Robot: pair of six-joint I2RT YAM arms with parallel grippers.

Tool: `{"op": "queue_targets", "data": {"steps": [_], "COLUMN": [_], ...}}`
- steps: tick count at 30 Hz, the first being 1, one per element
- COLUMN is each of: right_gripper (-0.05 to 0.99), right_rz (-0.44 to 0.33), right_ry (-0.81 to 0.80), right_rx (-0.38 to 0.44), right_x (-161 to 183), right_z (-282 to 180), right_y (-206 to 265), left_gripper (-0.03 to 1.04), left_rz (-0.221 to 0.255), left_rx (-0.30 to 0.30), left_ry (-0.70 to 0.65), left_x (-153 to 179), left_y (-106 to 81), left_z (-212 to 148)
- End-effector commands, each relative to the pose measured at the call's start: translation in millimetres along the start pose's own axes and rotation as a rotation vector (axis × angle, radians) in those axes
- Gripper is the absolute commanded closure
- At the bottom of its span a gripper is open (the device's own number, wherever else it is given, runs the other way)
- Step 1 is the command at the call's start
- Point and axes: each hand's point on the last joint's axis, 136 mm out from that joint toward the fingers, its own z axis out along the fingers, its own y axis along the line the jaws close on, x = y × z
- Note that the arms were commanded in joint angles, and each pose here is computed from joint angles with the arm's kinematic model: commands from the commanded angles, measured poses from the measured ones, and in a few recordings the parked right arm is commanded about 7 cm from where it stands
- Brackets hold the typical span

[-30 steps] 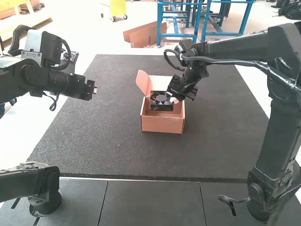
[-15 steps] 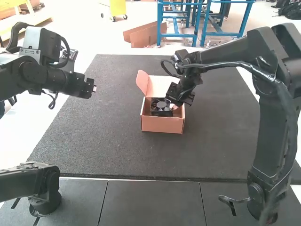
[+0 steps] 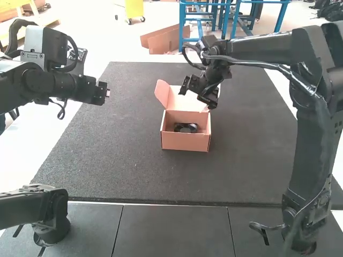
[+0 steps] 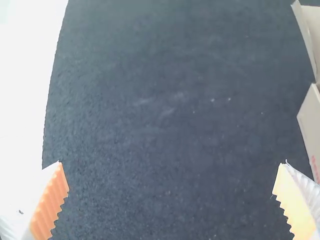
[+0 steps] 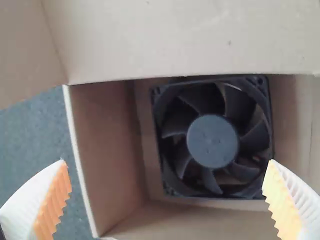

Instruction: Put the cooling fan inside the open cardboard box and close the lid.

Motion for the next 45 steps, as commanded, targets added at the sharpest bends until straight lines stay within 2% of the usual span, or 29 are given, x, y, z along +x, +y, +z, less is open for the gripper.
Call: {"op": "queue_targets", "data": {"steps": [1,3,5,8,11,14,17,20,23,26,28,30,37,45], "right_gripper": [0.04,0.04,0.04,0.04,0.04,0.04,0.04,0.04,0.04,0.04,0.04,0.04,0.04,0.04], "right_rz": [-0.148,-0.258,-0.322,-0.335,-0.297,-0.264,-0.24,-0.249,-0.294,-0.305,-0.316,-0.321,-0.305,-0.29], "right_ry": [-0.144,-0.237,-0.272,-0.286,-0.303,-0.314,-0.341,-0.358,-0.377,-0.418,-0.433,-0.432,-0.401,-0.378], "right_rx": [-0.028,0.157,0.28,0.349,0.359,0.34,0.29,0.184,0.095,-0.017,-0.044,-0.058,-0.031,-0.009], "right_x": [-34,-48,-51,-52,-52,-50,-51,-48,-49,-56,-59,-62,-79,-97], "right_z": [-55,-69,-80,-93,-104,-110,-116,-118,-116,-118,-120,-119,-102,-84], "right_y": [13,-16,-38,-65,-85,-97,-100,-89,-74,-52,-44,-39,-43,-42], "left_gripper": [0.04,0.04,0.04,0.04,0.04,0.04,0.04,0.04,0.04,0.04,0.04,0.04,0.04,0.04], "left_rz": [-0.005,-0.006,-0.007,-0.017,-0.027,-0.026,-0.021,-0.013,-0.014,-0.015,-0.017,-0.021,-0.038,-0.042], "left_rx": [-0.024,-0.027,-0.031,-0.031,-0.033,-0.026,0.001,0.034,0.052,0.054,0.053,0.046,0.009,0.007], "left_ry": [-0.051,-0.046,-0.041,-0.043,-0.057,-0.063,-0.057,-0.051,-0.062,-0.058,-0.059,-0.071,-0.072,-0.07], "left_x": [-24,-26,-27,-34,-44,-53,-58,-62,-67,-67,-67,-71,-69,-70], "left_y": [3.8,3.4,3.3,2.4,1.7,-3.9,-18.9,-37.3,-51.4,-57.5,-58.9,-57.1,-43.5,-45.1], "left_z": [-1,8,16,28,39,51,64,75,85,97,105,112,143,177]}}
